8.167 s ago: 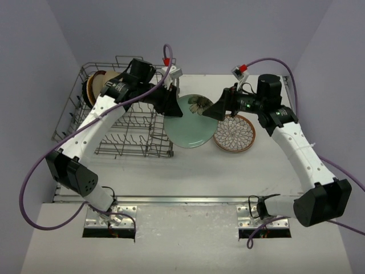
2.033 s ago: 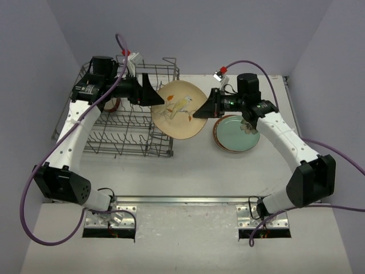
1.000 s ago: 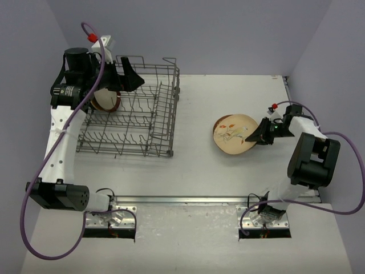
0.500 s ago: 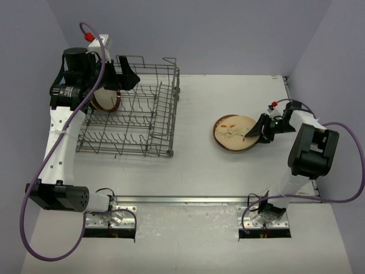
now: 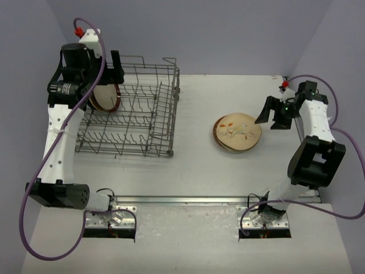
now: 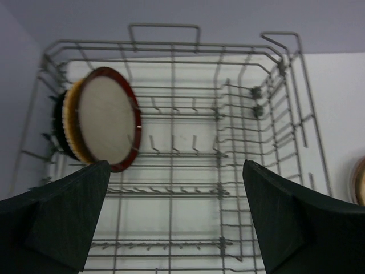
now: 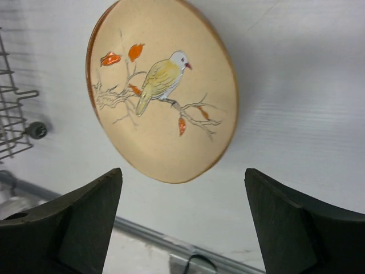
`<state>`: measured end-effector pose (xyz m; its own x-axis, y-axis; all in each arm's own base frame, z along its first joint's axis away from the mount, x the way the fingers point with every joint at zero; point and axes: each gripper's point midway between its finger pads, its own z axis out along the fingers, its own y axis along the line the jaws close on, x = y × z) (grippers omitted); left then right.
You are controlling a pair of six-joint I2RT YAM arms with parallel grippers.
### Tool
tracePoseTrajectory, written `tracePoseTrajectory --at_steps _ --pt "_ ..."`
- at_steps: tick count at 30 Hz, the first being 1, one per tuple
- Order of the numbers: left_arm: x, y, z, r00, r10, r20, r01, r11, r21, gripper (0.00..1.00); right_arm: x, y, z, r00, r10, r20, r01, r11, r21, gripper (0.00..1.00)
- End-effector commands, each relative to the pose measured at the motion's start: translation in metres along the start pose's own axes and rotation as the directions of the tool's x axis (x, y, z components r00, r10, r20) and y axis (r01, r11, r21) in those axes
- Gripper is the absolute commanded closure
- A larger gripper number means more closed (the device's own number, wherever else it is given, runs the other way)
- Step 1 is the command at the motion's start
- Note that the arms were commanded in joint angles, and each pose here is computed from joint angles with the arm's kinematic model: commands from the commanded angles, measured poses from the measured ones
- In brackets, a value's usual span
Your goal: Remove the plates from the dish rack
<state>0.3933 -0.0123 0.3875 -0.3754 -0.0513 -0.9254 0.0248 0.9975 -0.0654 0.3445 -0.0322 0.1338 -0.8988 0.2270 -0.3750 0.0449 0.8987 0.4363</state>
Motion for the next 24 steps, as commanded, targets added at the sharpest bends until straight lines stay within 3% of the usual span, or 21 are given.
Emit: tracePoseTrajectory --at_steps 1,6,9,12,13,16,19,24 --pt "-0.019 0.066 0.001 0.997 0.071 -0.009 -0.069 0.93 -0.36 0.0 -0.037 -0.022 -0.043 0.97 -0.208 0.127 0.174 0.956 0.238 0.11" --pt "-0.011 0.081 0.01 0.994 0.099 -0.049 -0.11 0.902 -0.418 0.0 -0.037 -0.026 -0.043 0.965 -0.218 0.149 0.174 0.95 0.261 0.11" --pt "0.006 0.096 0.028 0.984 0.115 -0.135 -0.163 0.883 -0.44 0.05 -0.026 -0.023 -0.029 0.973 -0.185 0.138 0.153 0.965 0.213 0.11" --pt "0.024 0.114 0.05 0.976 0.097 -0.196 -0.17 0.899 -0.404 0.28 -0.02 -0.013 -0.023 0.975 -0.165 0.152 0.141 0.977 0.161 0.11" --pt "0.026 0.115 0.051 0.975 0.096 -0.201 -0.171 0.9 -0.4 0.3 -0.02 -0.011 -0.023 0.975 -0.161 0.153 0.138 0.978 0.154 0.11" --pt "0.045 0.122 0.071 0.964 0.07 -0.257 -0.156 0.93 -0.332 0.47 -0.017 0.006 -0.022 0.962 -0.203 0.182 0.182 0.976 0.123 0.11" --pt "0.058 0.123 0.086 0.953 0.065 -0.297 -0.155 0.945 -0.288 0.57 -0.013 0.019 -0.02 0.953 -0.235 0.193 0.214 0.969 0.124 0.11" --pt "0.064 0.127 0.11 0.943 0.081 -0.324 -0.173 0.948 -0.267 0.61 -0.002 0.039 -0.013 0.947 -0.248 0.202 0.231 0.968 0.103 0.11"
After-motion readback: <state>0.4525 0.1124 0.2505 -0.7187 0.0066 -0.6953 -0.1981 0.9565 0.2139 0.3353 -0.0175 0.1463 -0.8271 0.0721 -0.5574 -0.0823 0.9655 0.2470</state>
